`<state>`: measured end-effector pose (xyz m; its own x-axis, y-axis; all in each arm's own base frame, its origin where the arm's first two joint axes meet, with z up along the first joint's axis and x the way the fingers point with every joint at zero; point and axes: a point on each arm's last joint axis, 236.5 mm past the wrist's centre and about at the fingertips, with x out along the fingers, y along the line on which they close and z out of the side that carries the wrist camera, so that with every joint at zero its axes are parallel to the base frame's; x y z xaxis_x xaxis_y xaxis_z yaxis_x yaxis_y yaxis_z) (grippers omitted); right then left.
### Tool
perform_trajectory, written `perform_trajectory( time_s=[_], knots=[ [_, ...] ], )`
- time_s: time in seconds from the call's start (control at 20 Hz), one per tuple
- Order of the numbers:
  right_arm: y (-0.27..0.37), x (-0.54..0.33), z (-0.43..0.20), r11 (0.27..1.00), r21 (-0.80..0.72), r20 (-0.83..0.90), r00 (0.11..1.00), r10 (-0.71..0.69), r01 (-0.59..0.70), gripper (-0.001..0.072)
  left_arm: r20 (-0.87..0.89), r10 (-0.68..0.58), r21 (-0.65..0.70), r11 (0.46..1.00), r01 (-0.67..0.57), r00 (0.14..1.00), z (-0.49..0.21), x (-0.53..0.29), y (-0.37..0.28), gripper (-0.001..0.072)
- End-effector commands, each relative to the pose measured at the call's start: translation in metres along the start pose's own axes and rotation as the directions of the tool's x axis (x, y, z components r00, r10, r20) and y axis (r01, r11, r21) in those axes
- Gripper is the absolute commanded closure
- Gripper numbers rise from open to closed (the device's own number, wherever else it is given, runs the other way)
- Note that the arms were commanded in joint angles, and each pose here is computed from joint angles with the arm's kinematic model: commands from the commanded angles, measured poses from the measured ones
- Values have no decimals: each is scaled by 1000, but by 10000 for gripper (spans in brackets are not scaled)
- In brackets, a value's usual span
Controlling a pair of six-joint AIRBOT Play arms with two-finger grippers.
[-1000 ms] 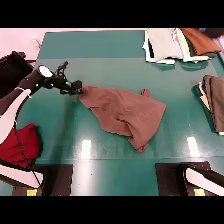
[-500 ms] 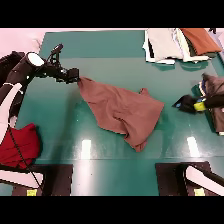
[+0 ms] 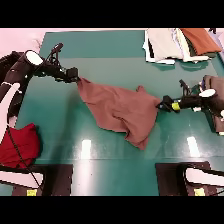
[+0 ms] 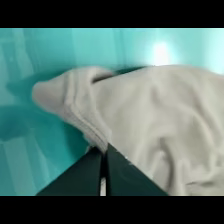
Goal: Fold the shirts.
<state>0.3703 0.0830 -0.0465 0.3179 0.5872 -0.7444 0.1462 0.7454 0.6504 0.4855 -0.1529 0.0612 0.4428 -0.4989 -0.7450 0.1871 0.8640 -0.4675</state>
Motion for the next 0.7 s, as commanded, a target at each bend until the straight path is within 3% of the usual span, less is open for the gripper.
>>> perform_trajectory(
  time_s=[0.0, 0.15, 0.3, 0.5, 0.65],
  knots=[
    [56, -43, 50, 980, -195, 157, 986, 53, -22, 690, 134, 12, 82, 996, -23, 991, 34, -50, -22, 686],
    [144, -161, 82, 903, -429, 375, 913, 161, 17, 690, 389, -11, 228, 970, -85, 921, 81, -169, -79, 686],
    [225, -283, 65, 789, -595, 546, 797, 256, 154, 690, 629, -124, 346, 928, -134, 767, 85, -317, -155, 686],
    [274, -392, 20, 701, -590, 729, 638, 249, 400, 691, 781, -250, 427, 883, -197, 572, 36, -454, -218, 687],
    [295, -430, -4, 680, -574, 775, 571, 271, 456, 691, 798, -276, 443, 872, -210, 535, 15, -481, -229, 687]
  ],
)
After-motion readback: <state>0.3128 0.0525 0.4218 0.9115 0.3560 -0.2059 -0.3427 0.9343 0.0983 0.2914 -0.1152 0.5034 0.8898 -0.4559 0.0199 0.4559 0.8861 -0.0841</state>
